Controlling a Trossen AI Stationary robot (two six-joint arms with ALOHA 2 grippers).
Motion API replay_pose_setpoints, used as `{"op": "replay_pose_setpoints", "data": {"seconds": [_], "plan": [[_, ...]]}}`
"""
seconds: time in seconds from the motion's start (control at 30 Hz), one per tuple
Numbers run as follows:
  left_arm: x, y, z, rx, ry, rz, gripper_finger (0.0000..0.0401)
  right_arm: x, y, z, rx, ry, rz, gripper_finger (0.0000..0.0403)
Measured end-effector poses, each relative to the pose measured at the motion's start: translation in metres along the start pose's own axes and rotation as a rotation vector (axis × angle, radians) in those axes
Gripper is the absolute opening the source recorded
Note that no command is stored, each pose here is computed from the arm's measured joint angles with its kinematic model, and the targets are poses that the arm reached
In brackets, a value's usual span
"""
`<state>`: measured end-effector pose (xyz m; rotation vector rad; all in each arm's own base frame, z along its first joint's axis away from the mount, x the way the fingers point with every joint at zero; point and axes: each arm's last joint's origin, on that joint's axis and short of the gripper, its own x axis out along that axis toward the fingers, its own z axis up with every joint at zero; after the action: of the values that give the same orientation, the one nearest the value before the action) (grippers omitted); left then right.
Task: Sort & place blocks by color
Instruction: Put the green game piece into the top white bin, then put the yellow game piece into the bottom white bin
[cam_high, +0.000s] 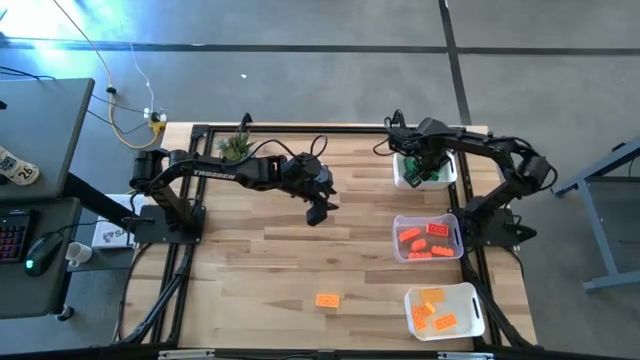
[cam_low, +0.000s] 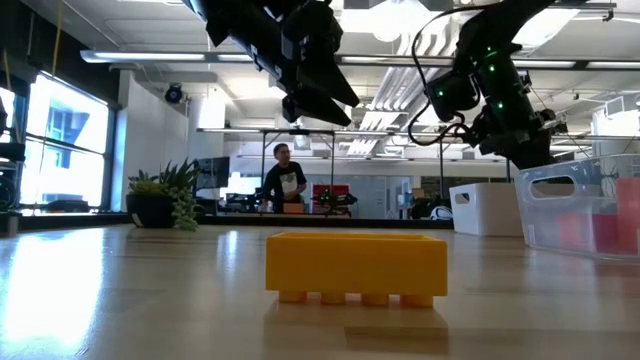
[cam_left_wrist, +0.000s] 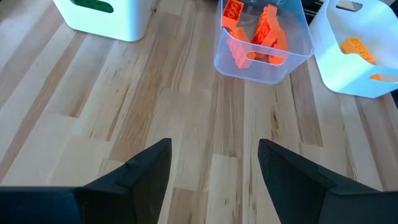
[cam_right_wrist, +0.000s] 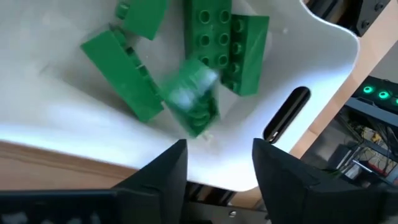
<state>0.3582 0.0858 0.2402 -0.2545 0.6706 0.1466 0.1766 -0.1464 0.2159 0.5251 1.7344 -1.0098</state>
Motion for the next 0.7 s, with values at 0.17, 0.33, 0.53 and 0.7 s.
{"op": "replay_pose_setpoints", "data": {"seconds": [0.17,0.33,0.53,0.7], "plan": [[-0.011,-0.002,0.003,0.063,-0.011,0.001,0.0229,-0.004,0.01,-0.004,0.01,-0.01,0.004,0.0179],[-0.025,-0.003,0.009,0.1,-0.036,0.017,0.0229,-0.016,0.019,-0.007,0.047,-0.038,0.008,0.018],[-0.044,-0.004,0.015,0.147,-0.081,0.072,0.0229,-0.039,0.034,-0.013,0.094,-0.092,0.034,0.0181],[-0.061,-0.006,0.021,0.165,-0.13,0.115,0.0229,-0.06,0.053,-0.023,0.125,-0.137,0.106,0.0181]]}}
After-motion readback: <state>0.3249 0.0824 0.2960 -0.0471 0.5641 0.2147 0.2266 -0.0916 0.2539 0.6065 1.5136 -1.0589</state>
